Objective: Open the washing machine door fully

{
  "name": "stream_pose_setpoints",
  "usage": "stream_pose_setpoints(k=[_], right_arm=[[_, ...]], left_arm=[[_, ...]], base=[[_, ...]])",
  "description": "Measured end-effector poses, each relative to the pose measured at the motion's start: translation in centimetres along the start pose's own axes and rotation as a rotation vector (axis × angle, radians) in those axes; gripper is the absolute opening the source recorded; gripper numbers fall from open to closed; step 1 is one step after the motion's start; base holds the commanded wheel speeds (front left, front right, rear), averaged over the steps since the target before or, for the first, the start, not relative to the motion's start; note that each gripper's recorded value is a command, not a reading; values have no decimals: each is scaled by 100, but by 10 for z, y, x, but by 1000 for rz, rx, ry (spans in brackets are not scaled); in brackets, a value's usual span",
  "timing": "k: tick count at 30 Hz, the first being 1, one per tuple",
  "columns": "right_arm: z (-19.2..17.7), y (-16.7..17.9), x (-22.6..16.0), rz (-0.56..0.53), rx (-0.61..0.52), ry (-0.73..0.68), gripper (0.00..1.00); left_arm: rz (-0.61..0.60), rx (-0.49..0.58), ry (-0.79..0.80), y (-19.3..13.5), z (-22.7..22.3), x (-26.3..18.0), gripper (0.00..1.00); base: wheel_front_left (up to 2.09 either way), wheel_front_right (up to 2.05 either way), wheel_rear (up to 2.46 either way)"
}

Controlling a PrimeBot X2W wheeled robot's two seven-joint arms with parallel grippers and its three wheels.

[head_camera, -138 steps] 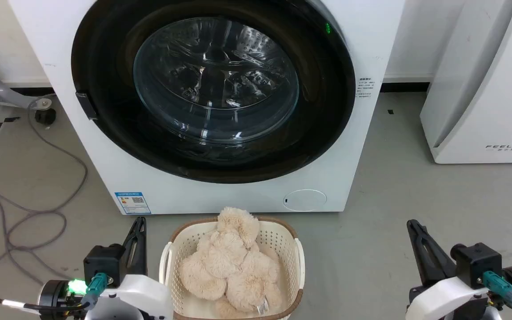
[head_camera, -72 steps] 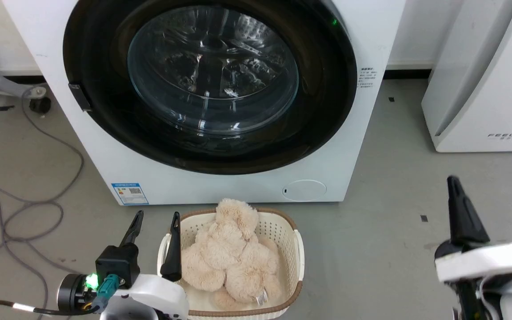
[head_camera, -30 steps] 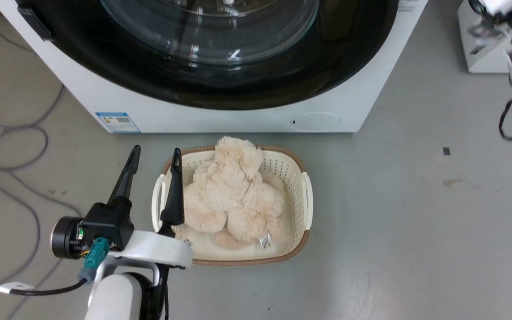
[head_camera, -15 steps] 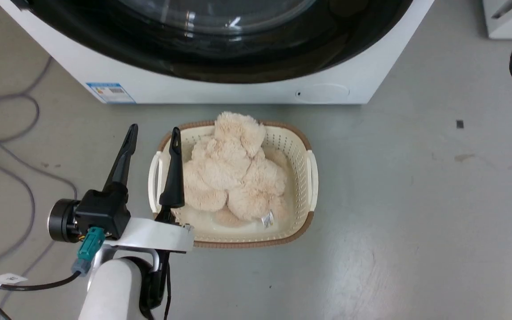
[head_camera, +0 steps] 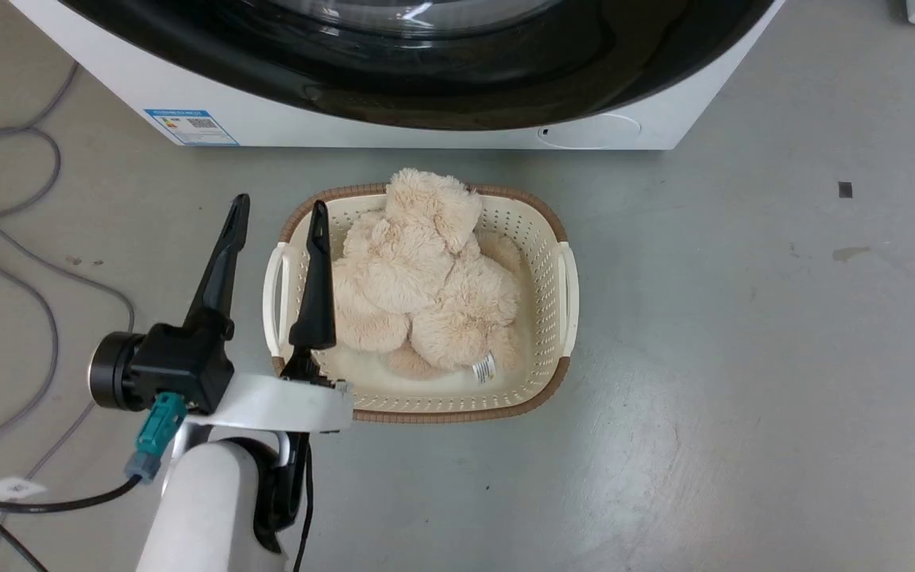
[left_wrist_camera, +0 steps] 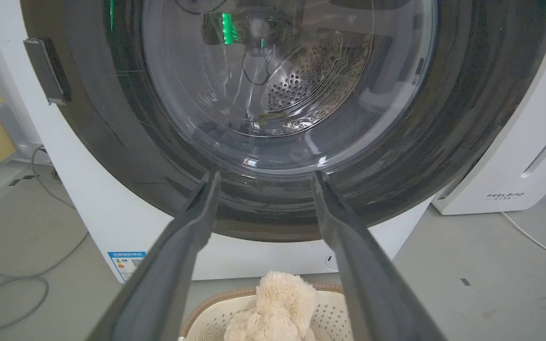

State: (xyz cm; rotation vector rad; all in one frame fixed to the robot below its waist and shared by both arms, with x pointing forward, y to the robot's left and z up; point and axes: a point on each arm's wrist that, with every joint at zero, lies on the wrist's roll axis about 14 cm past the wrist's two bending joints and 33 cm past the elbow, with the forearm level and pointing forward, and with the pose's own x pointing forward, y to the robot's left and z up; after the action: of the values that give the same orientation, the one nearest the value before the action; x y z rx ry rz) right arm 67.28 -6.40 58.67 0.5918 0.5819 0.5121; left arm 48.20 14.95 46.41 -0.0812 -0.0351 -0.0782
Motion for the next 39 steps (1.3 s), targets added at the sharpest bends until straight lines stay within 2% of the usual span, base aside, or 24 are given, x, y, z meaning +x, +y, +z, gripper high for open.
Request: stream_pose_setpoints(k=[8, 14, 24, 39], right_arm=[[-11, 3, -4, 23, 58, 128, 0], [-17, 14, -20, 46, 66, 160, 0], [-75, 28, -49, 86, 103, 282, 0], [-144, 83, -84, 244, 119, 384, 0]], left_arm=[[-8, -6, -17, -3, 3, 3, 100], [-7, 0, -44, -3, 17, -1, 100], [5, 20, -62, -1, 38, -31, 100], [36, 38, -58, 5, 49, -80, 100]], base=[[0, 0, 0], [0, 0, 0], [0, 0, 0], [0, 0, 0]])
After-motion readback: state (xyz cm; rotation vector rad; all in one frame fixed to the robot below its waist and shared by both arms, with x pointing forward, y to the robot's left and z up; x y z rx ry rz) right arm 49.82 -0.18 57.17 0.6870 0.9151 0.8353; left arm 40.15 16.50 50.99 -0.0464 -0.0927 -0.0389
